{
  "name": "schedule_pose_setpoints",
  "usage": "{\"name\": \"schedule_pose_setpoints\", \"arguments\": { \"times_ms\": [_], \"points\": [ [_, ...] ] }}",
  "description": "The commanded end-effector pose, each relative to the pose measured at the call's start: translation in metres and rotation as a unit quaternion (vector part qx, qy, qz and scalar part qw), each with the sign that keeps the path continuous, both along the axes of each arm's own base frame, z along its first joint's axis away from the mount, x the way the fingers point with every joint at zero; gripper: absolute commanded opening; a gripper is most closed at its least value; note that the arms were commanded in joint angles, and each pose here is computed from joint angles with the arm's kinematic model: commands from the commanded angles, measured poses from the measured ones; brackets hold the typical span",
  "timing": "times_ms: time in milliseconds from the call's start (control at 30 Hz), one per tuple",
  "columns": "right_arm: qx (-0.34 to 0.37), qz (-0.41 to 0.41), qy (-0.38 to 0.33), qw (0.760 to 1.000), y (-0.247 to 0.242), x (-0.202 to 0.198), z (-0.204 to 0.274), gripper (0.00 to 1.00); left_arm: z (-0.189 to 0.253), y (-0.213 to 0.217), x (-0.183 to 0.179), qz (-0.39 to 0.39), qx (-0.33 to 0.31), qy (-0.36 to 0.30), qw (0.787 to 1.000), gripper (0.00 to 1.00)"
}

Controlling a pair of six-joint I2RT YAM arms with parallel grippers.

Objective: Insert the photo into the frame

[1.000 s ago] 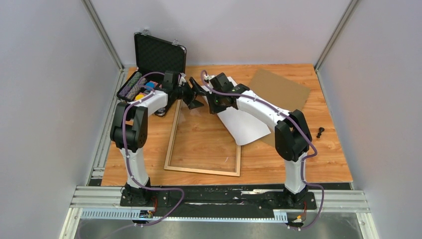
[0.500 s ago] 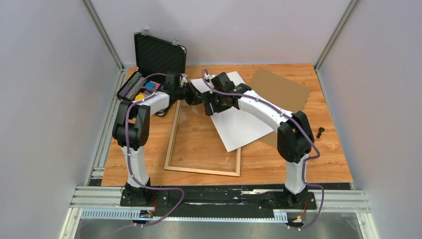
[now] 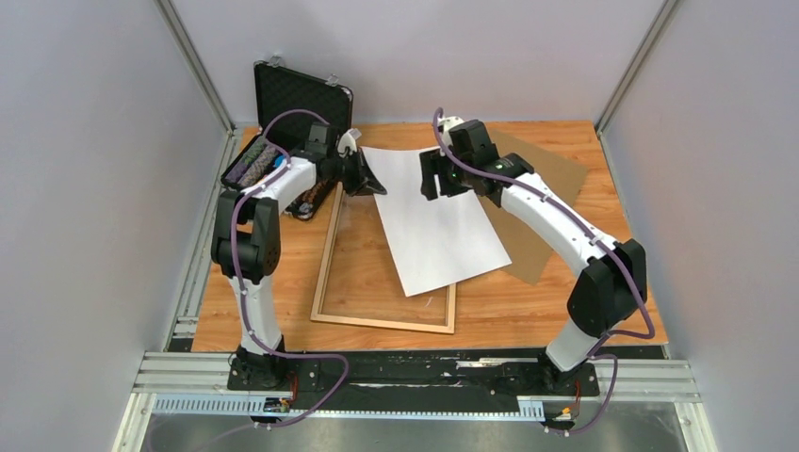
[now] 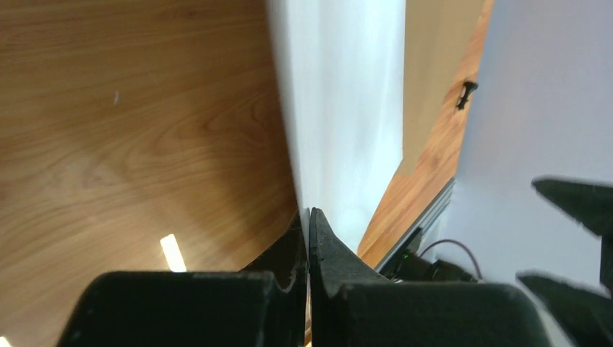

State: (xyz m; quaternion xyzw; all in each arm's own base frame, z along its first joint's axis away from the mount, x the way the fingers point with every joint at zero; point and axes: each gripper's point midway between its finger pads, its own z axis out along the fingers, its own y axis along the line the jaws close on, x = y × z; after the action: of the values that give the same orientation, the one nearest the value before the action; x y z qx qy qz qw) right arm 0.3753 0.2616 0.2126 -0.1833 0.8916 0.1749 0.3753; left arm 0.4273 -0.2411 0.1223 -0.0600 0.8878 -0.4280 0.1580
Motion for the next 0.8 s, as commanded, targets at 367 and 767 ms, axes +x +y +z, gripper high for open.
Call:
{"name": "schedule_pose_setpoints", "arguments": {
  "times_ms": [367, 767],
  "points": [
    [0.005, -0.003, -0.044, 0.999, -0.027, -0.002, 0.002, 0.67, -0.009, 0.083, -0.054, -0.201, 0.176, -0.048, 0.962, 0.00],
    [0.006, 0.008, -0.050, 0.999, -0.028, -0.008, 0.000, 0.67, -0.020, 0.100, -0.015, -0.200, 0.240, -0.075, 0.947, 0.00]
  ]
}}
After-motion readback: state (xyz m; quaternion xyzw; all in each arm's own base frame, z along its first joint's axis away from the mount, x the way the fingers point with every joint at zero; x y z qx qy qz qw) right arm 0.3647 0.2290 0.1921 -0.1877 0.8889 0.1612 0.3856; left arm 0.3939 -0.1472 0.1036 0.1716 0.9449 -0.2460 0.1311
